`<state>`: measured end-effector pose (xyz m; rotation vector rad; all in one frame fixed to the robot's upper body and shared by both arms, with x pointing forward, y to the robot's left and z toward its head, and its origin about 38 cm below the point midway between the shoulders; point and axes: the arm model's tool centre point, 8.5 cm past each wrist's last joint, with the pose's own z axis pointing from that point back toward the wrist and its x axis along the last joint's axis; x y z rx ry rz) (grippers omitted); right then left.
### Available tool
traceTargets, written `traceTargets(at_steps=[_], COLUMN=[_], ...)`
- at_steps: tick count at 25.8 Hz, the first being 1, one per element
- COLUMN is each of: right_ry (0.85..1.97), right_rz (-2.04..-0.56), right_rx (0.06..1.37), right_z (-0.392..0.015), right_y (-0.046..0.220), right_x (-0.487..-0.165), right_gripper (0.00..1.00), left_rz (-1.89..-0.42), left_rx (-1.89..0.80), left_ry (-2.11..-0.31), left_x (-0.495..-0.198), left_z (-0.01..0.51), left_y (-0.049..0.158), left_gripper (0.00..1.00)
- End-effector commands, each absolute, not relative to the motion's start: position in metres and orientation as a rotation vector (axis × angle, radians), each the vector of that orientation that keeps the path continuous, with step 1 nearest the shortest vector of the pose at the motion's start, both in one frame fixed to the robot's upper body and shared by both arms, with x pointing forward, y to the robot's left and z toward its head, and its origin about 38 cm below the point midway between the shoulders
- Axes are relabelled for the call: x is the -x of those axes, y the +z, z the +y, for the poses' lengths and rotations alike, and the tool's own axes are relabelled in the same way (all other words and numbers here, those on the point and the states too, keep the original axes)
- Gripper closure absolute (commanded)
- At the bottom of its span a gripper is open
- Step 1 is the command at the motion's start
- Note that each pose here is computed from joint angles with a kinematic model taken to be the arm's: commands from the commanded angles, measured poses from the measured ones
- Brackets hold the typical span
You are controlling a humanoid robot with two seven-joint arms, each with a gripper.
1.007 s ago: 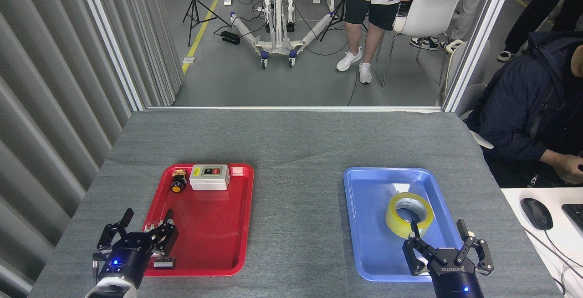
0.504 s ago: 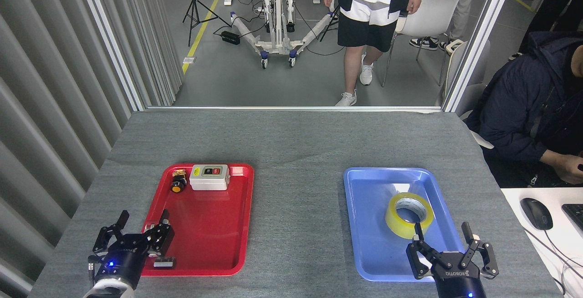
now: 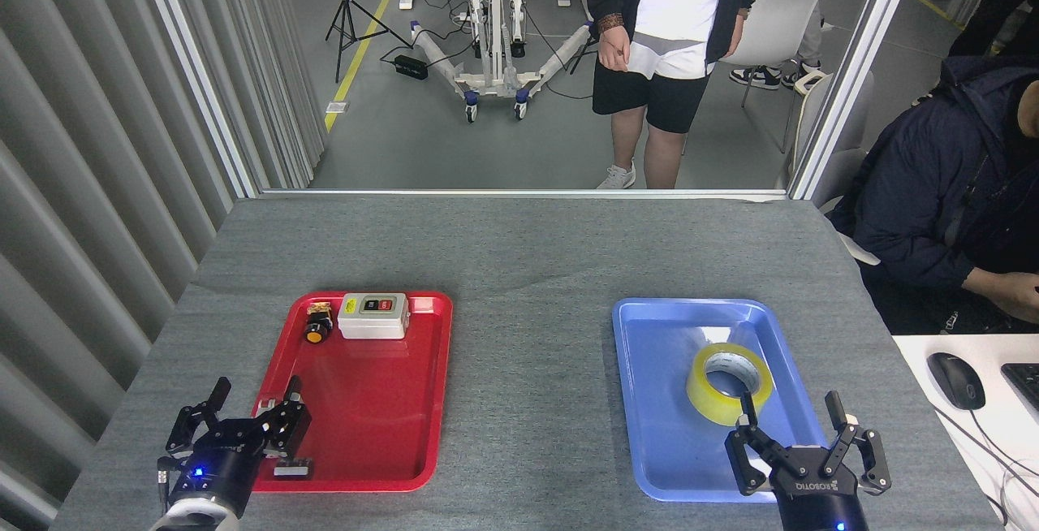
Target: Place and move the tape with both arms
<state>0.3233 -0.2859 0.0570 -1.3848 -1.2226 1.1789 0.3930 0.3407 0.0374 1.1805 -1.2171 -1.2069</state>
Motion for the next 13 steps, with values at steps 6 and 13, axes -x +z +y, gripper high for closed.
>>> traceTargets(at_steps=[6,13], right_ry=[1.178,1.164], right_rz=[-1.221,-1.225], right_rx=[1.383,1.363], right_z=[-0.2859,-0.2867], right_y=[0.0564,0.0544], right_x=[-0.3226,-0.3224], right_gripper=[0.00,0.00], left_rz=[-1.217,-1.219], left_rx=[-1.179,-1.179], left_ry=[-1.205,-1.206], left_x=[-0.3950,-0.3956], left_z=[0.3412,0.3406], left_y=[0.0373,0.0378], left_gripper=[0.00,0.00])
